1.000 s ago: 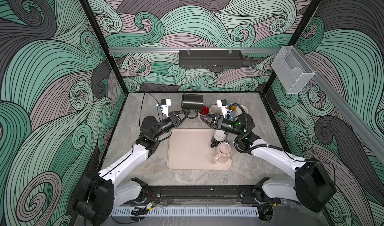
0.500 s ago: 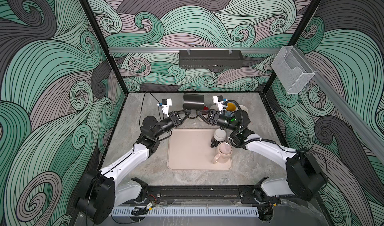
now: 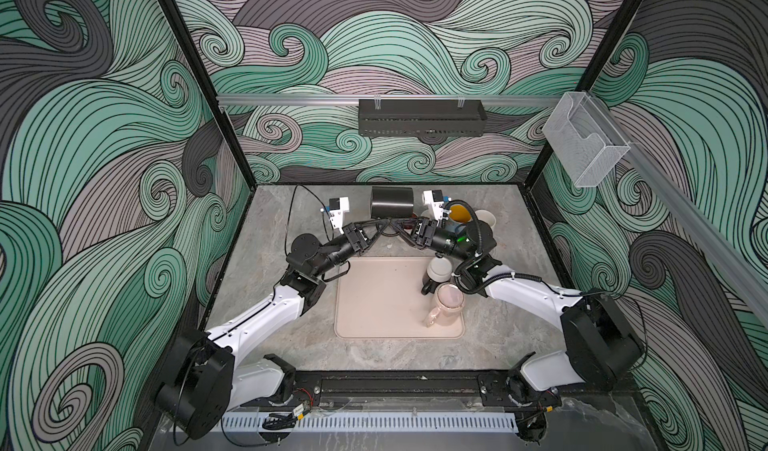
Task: Turn the mug right side up
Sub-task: 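Grasp the black mug with the right gripper from the left gripper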
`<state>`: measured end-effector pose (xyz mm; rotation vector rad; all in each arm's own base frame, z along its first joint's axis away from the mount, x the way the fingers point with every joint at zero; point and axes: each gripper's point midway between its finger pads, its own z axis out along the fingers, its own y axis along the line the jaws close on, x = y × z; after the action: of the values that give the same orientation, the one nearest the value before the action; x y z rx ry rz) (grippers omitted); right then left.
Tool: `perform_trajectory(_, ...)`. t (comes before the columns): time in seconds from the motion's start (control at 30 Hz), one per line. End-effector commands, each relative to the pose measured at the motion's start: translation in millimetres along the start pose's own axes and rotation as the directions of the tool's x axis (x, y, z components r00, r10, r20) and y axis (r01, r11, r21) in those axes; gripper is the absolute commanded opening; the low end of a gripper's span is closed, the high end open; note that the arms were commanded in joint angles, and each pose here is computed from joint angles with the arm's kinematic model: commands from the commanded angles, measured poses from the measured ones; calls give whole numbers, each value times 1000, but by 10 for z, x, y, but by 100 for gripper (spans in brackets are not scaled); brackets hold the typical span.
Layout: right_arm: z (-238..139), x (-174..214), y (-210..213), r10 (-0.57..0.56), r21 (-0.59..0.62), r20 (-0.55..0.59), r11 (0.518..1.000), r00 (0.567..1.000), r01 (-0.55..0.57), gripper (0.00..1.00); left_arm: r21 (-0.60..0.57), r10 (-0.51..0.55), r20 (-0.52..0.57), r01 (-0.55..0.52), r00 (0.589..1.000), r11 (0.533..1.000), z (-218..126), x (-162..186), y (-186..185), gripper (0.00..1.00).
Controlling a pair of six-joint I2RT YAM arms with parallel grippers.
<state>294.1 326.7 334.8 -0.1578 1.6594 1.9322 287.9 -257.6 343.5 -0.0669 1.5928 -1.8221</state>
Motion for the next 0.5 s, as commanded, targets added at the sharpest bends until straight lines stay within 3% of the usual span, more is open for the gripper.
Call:
perform_trajectory(0.0, -4, -168, 170, -29, -53, 81, 998, 996, 33, 34, 112, 69, -6, -68, 998, 991, -6, 37, -323, 0)
perform_trajectory(0.1, -16, -178, 174, -34, -52, 91, 998, 995, 38, 27, 93, 72, -8, -71, 997, 993, -9, 55, -281, 0)
perform_trajectory(0.23, -43, -181, 130, -40, -31, 106, 999, 994, 44, 0, 34, 84, -8, -84, 996, 996, -32, 70, -152, 0)
perform_trajectory(0.3, -64, -185, 106, -49, -13, 116, 999, 992, 51, 0, -13, 104, -16, -104, 994, 994, -42, 83, -79, 0)
perform_trajectory(0.4, -80, -177, 103, -71, 8, 115, 997, 991, 71, 0, -132, 134, -22, -136, 991, 982, -94, 73, 79, 57)
perform_trajectory(0.47, -91, -182, 122, -85, 12, 116, 996, 990, 84, 0, -239, 163, -12, -161, 987, 958, -185, 44, 220, 73)
